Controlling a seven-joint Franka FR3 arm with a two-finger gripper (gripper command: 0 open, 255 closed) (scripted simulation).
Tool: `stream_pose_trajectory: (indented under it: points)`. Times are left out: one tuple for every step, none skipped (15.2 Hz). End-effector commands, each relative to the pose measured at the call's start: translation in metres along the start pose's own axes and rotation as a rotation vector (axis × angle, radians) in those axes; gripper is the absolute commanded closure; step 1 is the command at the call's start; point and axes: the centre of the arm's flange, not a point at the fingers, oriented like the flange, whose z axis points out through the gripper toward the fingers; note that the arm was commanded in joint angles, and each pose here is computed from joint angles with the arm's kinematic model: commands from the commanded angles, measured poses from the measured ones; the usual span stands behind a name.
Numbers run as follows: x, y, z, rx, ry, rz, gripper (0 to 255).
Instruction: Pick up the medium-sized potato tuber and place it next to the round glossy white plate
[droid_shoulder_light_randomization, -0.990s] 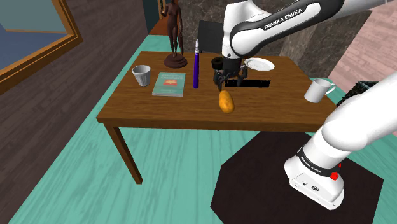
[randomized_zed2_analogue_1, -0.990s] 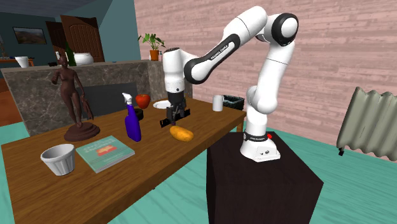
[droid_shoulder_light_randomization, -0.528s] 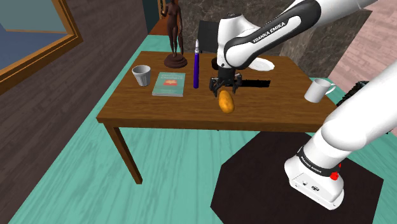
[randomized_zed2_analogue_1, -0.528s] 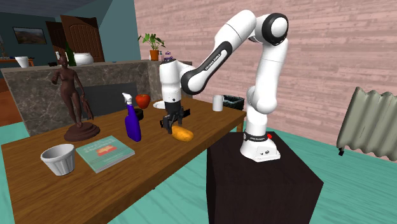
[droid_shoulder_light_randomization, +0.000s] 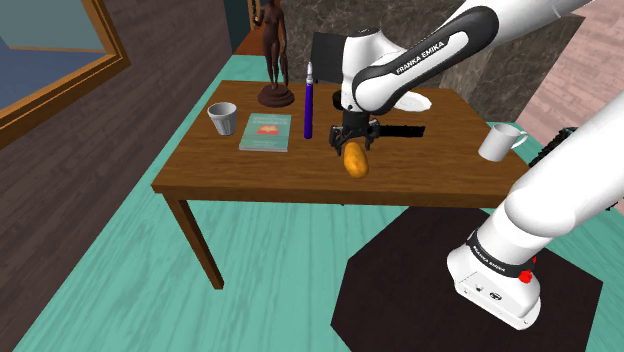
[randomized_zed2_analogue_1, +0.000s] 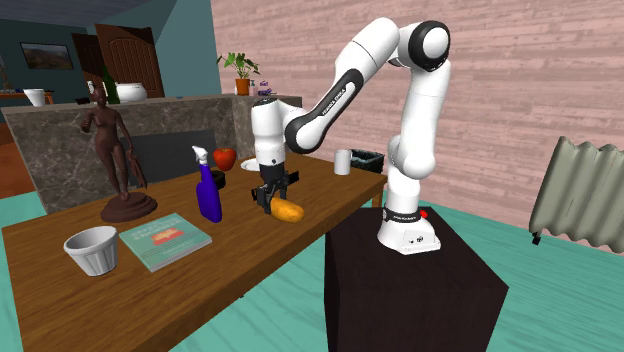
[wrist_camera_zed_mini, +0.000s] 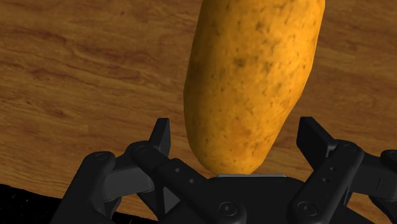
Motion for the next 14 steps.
stream_pose_trajectory:
  points:
    - [0.000,0.000,0.000,0.000,0.000,0.000,0]
    - [0.000,0.000,0.000,0.000,0.000,0.000,255]
    - [0.000,0.000,0.000,0.000,0.000,0.000,255]
    - [0.000,0.000,0.000,0.000,0.000,0.000,255]
    - [0.000,0.000,0.000,0.000,0.000,0.000,255]
    - [0.000,0.000,0.000,0.000,0.000,0.000,255]
    - [0.000,0.000,0.000,0.000,0.000,0.000,255]
    - [0.000,0.000,0.000,0.000,0.000,0.000,255]
    - [0.001,0.000,0.000,0.000,0.000,0.000,255]
    - [0.000,0.000,0.000,0.000,0.000,0.000,255]
    - [0.000,0.000,0.000,0.000,0.000,0.000,255]
    - [0.000,0.000,-0.005,0.000,0.000,0.000,255]
    - [0.000,0.001,-0.010,0.000,0.000,0.000,255]
    - [0.000,0.001,-0.016,0.000,0.000,0.000,255]
